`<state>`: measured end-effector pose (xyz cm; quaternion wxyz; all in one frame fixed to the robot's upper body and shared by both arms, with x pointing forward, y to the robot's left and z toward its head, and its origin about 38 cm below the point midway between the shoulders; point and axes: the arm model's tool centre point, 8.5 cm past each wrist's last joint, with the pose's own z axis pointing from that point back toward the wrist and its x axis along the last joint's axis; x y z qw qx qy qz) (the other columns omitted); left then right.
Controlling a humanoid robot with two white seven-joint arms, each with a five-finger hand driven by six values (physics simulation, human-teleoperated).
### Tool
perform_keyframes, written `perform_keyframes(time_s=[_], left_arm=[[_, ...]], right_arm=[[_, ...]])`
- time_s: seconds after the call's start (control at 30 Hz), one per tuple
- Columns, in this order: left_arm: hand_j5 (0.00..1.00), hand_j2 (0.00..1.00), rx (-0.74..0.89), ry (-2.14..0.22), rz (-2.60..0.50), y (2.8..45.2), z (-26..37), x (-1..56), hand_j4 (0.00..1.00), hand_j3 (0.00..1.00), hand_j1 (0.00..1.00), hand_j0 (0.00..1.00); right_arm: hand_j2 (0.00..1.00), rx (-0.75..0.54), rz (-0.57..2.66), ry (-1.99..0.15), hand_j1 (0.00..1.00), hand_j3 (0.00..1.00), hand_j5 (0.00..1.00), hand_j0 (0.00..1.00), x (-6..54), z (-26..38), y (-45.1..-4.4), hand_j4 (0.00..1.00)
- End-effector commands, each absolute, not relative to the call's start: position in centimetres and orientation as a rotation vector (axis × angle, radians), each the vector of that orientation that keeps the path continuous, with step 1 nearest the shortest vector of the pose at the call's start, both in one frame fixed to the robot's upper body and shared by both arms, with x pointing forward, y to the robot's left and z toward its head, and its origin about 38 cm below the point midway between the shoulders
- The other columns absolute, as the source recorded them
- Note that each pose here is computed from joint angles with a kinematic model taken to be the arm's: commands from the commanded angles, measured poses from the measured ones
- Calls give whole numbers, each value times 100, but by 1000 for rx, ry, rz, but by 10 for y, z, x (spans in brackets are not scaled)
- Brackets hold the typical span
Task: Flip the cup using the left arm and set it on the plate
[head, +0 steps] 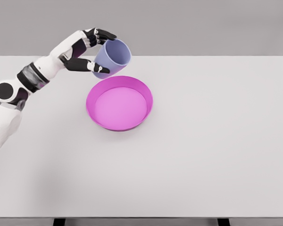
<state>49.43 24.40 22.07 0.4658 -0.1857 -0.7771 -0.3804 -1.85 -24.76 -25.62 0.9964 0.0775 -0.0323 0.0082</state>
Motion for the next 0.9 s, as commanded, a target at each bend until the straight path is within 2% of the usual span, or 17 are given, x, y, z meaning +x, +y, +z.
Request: perform_keyframes(time_s=[0.0, 0.27, 0.4, 0.57, 0.73, 0.87], left_arm=[[63, 63, -505, -1959, -888, 241, 226, 493, 63, 63, 63, 63], [63, 63, -648, -1987, -787, 210, 202, 478, 63, 63, 63, 63], [63, 63, -726, -2083, -649, 217, 210, 475, 63, 63, 63, 63], [63, 63, -847, -2025, -521, 209, 190, 468, 63, 63, 63, 63], [63, 63, -877, -1993, -495, 199, 174, 461, 63, 63, 63, 63], [63, 63, -825, -1961, -494, 210, 160, 464, 63, 63, 63, 63]], right_arm=[[100, 156, 17, -65, 100, 100, 100, 100, -19, -256, -248, 100], [100, 156, 17, -65, 100, 100, 100, 100, -19, -256, -248, 100], [100, 156, 17, -65, 100, 100, 100, 100, -19, -256, -248, 100], [100, 156, 17, -65, 100, 100, 100, 100, -19, -256, -248, 100], [100, 156, 17, -65, 100, 100, 100, 100, -19, -256, -248, 100], [100, 156, 17, -65, 100, 100, 100, 100, -19, -256, -248, 100]])
